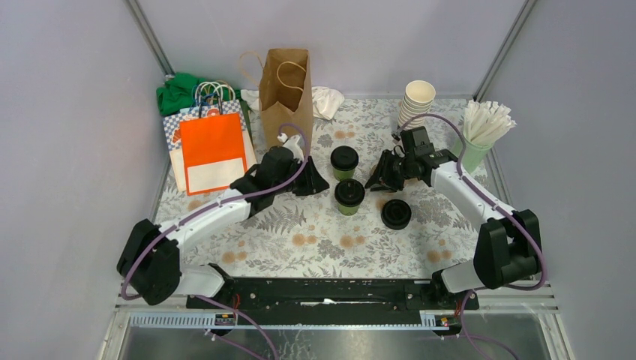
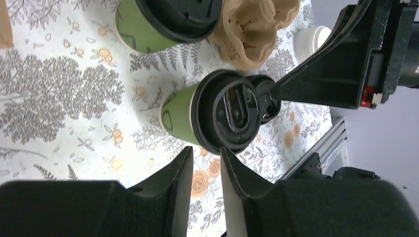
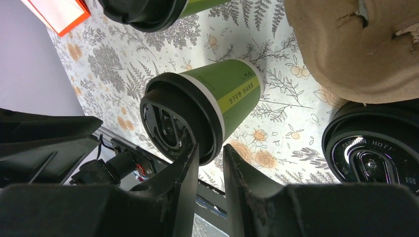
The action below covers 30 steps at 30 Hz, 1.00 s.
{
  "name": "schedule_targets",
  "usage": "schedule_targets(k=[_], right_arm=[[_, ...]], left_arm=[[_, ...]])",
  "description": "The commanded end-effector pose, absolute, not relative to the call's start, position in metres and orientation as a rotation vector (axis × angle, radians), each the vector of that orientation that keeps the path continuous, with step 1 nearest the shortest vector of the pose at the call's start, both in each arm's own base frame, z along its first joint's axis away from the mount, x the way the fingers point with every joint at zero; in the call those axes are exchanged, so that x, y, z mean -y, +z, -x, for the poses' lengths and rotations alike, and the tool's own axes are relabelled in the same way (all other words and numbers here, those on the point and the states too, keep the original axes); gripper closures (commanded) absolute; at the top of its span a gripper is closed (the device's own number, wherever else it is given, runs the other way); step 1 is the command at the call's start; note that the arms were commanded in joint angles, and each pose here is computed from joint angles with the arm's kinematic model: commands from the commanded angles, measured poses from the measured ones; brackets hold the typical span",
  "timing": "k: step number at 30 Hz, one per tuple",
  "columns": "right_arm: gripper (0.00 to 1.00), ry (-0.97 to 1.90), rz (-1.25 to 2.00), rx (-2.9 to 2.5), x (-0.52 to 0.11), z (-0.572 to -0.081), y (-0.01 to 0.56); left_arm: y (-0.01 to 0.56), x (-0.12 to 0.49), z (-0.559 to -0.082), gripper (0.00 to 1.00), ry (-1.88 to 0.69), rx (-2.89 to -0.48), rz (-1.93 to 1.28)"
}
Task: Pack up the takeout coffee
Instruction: Adjust the cup lid on the coffee cup.
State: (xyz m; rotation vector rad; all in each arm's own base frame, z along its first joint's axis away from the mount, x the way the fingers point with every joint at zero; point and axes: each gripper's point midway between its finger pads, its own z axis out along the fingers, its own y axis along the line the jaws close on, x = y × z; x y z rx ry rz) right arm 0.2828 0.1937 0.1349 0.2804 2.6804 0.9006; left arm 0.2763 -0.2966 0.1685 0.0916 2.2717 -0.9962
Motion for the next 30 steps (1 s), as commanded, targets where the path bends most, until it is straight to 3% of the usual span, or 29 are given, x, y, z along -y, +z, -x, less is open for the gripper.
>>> schedule_targets(k=[1, 7, 13, 30], right_arm=[[0.68, 0.957, -0.234, -2.665, -0.196, -0.275, 0.132], [0.59, 1.038, -0.183, -2.639, -0.196, -0.249, 0.125], [0.51, 1.166, -0.181, -2.607, -0.205, -0.235, 0.123], [0.51, 1.368, -0.365, -2.51, -0.221, -0.24, 0.118]], left_arm=[[0.177, 0.294, -0.27, 0.69, -1.047, -2.202, -0.07], [0.194, 0.312, -0.26, 0.67, -1.221, -2.107, -0.162], [0.179, 0.313, -0.272, 0.64, -1.208, -2.131, -0.152], [0.163, 0.325, -0.302, 0.66, -1.322, -2.128, -0.102]])
